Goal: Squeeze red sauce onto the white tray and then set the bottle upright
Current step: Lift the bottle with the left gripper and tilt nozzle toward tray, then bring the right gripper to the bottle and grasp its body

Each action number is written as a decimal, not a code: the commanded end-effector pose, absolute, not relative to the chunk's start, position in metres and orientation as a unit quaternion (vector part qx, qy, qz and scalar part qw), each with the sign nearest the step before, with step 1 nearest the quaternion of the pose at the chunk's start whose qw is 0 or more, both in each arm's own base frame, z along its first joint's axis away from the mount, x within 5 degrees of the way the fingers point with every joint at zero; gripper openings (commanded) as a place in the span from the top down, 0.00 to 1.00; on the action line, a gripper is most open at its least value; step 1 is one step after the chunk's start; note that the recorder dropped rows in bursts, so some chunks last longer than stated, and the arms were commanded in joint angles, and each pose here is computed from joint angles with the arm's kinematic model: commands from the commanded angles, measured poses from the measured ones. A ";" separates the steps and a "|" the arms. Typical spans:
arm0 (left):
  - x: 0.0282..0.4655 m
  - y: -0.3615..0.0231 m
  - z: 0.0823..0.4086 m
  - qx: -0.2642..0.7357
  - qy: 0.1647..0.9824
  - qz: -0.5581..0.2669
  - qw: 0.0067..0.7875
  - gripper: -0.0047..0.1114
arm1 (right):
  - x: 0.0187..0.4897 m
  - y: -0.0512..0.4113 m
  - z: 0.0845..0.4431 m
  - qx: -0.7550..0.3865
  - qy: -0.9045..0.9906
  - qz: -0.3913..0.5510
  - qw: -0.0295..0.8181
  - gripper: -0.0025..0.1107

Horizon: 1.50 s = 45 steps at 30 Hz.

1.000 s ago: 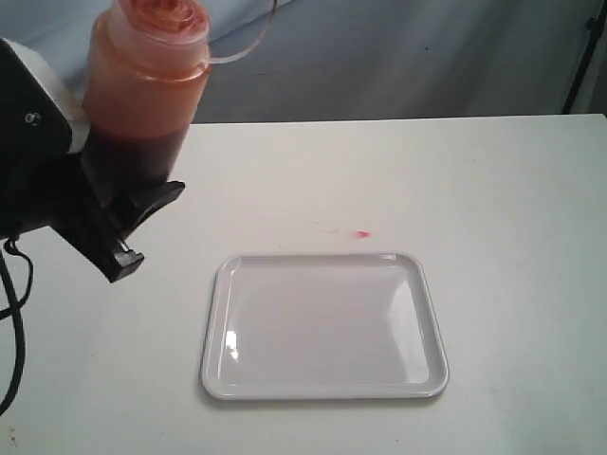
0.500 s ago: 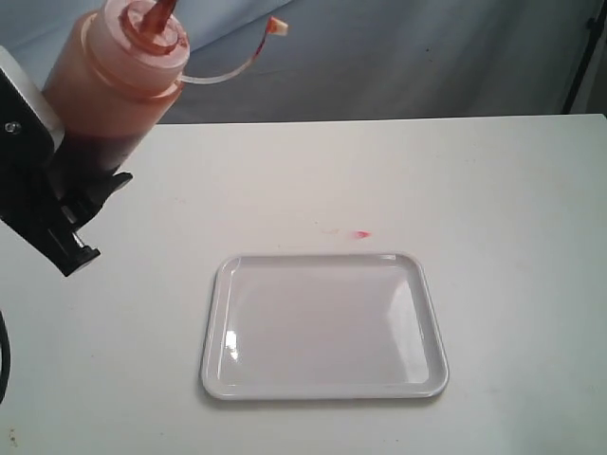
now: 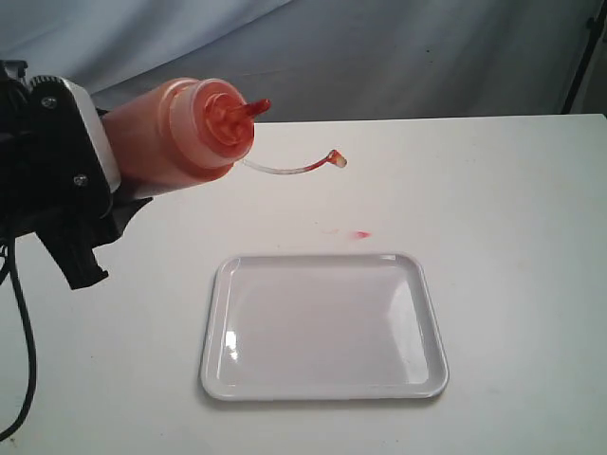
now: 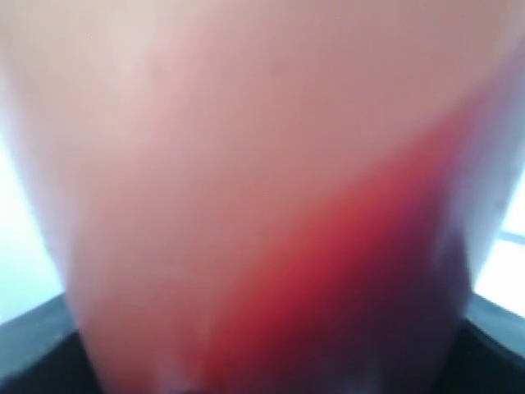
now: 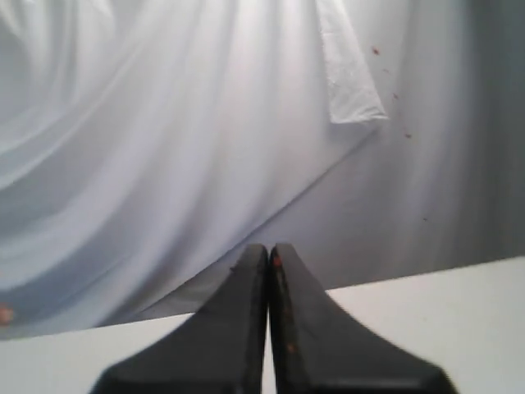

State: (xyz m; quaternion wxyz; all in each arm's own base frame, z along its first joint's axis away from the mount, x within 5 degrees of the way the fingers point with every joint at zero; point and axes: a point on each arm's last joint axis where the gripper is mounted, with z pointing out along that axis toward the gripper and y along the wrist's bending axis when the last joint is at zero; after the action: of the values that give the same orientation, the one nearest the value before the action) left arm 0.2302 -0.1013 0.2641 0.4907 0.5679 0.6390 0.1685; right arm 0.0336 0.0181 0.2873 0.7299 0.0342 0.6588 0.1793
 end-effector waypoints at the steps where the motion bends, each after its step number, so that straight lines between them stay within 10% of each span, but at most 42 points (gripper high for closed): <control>1: 0.244 -0.108 0.270 0.580 0.626 0.186 0.488 0.96 | 0.006 0.033 0.335 -0.110 0.617 0.150 0.765 0.98; 8: 0.261 -0.103 0.273 0.567 0.639 0.243 0.460 0.96 | 0.027 0.045 0.383 -0.184 0.671 0.166 0.699 0.98; 32: 0.248 -0.118 0.279 0.597 0.583 0.382 0.397 0.96 | 0.207 0.081 0.353 -0.338 0.724 0.294 0.525 0.97; 45: 0.249 -0.111 0.282 0.603 0.560 0.434 0.366 0.96 | 0.240 0.136 0.325 -0.386 0.716 0.194 0.549 0.42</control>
State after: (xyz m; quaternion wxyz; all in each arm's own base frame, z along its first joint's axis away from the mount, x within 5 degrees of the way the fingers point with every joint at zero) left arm 0.2487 -0.1108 0.2741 0.3653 0.6048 0.5735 0.4146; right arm 0.2359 0.1295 0.3247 0.5283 -0.3816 0.7255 0.2213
